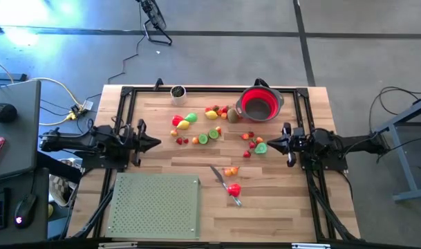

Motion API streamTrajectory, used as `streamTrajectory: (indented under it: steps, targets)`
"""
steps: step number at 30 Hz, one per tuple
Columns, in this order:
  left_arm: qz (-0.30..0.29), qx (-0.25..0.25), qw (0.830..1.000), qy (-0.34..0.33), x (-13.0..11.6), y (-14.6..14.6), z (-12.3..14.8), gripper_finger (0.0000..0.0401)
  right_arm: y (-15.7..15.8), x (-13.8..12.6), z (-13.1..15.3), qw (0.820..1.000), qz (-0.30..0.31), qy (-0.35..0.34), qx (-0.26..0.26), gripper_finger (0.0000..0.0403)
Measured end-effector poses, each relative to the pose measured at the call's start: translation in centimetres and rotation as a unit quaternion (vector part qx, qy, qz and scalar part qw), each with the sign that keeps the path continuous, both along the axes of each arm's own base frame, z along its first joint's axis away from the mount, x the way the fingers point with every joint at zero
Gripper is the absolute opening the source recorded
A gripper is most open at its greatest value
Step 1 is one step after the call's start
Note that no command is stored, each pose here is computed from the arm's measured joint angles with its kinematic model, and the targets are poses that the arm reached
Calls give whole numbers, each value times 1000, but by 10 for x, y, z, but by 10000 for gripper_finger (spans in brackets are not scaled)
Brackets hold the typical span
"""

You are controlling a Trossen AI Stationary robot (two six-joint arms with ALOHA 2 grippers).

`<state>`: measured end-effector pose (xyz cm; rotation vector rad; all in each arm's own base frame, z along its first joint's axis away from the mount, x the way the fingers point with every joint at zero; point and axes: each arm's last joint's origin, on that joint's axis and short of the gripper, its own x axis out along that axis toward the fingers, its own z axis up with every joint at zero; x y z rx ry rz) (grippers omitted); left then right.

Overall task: Pick & Place Fruit
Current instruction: Put the red strainer bowl on the shelf

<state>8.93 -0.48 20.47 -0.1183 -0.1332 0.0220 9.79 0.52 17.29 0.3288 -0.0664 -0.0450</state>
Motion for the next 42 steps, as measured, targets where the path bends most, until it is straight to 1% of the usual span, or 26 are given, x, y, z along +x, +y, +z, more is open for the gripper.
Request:
streamTrajectory:
  steps: [5, 8, 13, 18, 24, 29, 32, 37, 42]
  targets:
    - [13, -5, 1000, -7, -2, 1, 12, 0, -1, -1, 7, 999, -12, -35, 5, 2]
    - [13, -5, 1000, -7, -2, 1, 20, 0, -1, -2, 13, 999, -15, -38, 5, 2]
    - [14, -5, 1000, -6, 0, 1, 41, 0, -1, -2, 34, 999, -15, -49, 5, 2]
    - [15, -2, 1000, 22, 7, 0, 63, 0, -1, 2, 54, 999, -15, -34, -1, 2]
    - [15, 0, 999, 41, 21, -1, 94, 0, 1, 14, 76, 1000, -15, -14, -3, 2]
    - [15, -1, 999, 38, 34, -2, 123, 0, 2, 26, 99, 1000, -14, -7, -5, 2]
    - [15, -1, 999, 35, 41, -3, 139, 0, 3, 34, 114, 1000, -15, -2, -22, 2]
    - [14, -1, 999, 36, 49, -4, 158, 0, 4, 49, 137, 999, -17, 3, -31, 2]
    - [13, 0, 999, 42, 49, -4, 170, 0, 5, 59, 156, 999, -16, 31, -29, 2]
